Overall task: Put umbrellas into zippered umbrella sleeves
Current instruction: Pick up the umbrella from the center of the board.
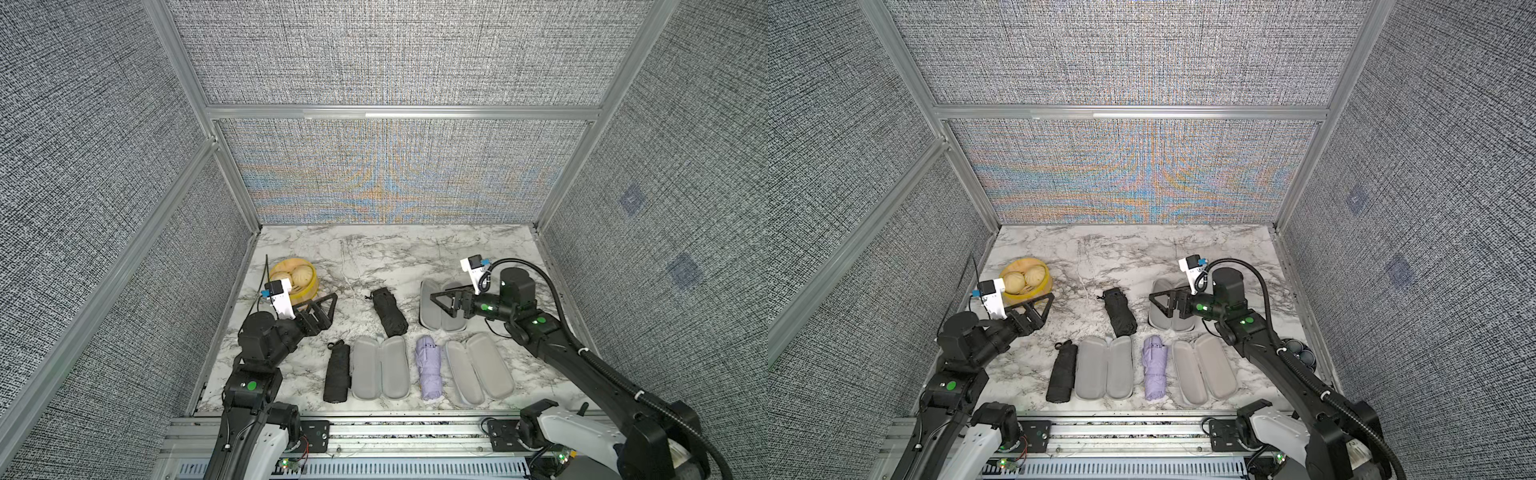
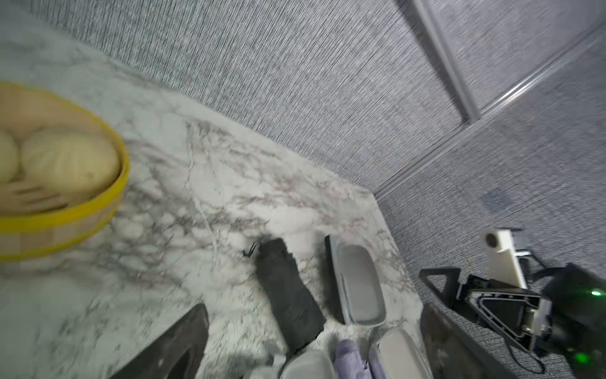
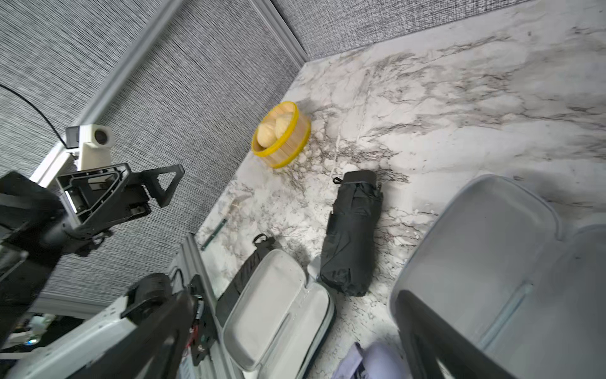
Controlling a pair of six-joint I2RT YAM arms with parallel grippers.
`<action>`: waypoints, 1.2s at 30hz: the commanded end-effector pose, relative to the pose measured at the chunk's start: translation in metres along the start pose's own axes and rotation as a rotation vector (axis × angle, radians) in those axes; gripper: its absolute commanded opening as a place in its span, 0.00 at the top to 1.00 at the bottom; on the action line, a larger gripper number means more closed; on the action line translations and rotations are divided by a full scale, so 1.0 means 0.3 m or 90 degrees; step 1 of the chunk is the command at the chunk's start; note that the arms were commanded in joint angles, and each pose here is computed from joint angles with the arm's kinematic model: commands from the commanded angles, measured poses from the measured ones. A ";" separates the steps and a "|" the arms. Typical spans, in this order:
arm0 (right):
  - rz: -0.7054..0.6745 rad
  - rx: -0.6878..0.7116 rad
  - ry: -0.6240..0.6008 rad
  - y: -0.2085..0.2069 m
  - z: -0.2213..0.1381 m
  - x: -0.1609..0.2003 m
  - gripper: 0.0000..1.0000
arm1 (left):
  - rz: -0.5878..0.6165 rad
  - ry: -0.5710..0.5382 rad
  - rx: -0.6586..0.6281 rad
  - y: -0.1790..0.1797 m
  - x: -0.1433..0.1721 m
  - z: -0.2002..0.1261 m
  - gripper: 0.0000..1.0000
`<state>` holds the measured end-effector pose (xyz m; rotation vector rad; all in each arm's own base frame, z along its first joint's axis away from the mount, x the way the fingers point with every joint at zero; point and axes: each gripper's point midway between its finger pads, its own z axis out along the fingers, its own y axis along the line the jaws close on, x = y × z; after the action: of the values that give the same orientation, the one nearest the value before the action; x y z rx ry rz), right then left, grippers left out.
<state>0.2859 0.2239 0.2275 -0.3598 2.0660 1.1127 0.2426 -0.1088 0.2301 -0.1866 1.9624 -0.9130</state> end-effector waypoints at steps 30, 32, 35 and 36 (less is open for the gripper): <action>-0.095 0.041 0.114 0.026 0.065 0.145 0.01 | 0.077 0.468 -0.431 0.356 0.614 -0.019 0.26; -0.095 0.041 0.113 0.026 0.063 0.145 0.01 | 0.070 0.472 -0.412 0.348 0.630 -0.005 0.26; -0.095 0.046 0.112 0.020 0.060 0.146 0.01 | 0.068 0.483 -0.409 0.347 0.648 0.004 0.27; -0.095 0.048 0.114 0.018 0.060 0.149 0.01 | 0.072 0.482 -0.422 0.358 0.648 0.000 0.26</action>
<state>0.2636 0.2473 0.1938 -0.5797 2.1786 0.9442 0.1570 -0.1201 0.0262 -0.1103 2.9072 -0.2107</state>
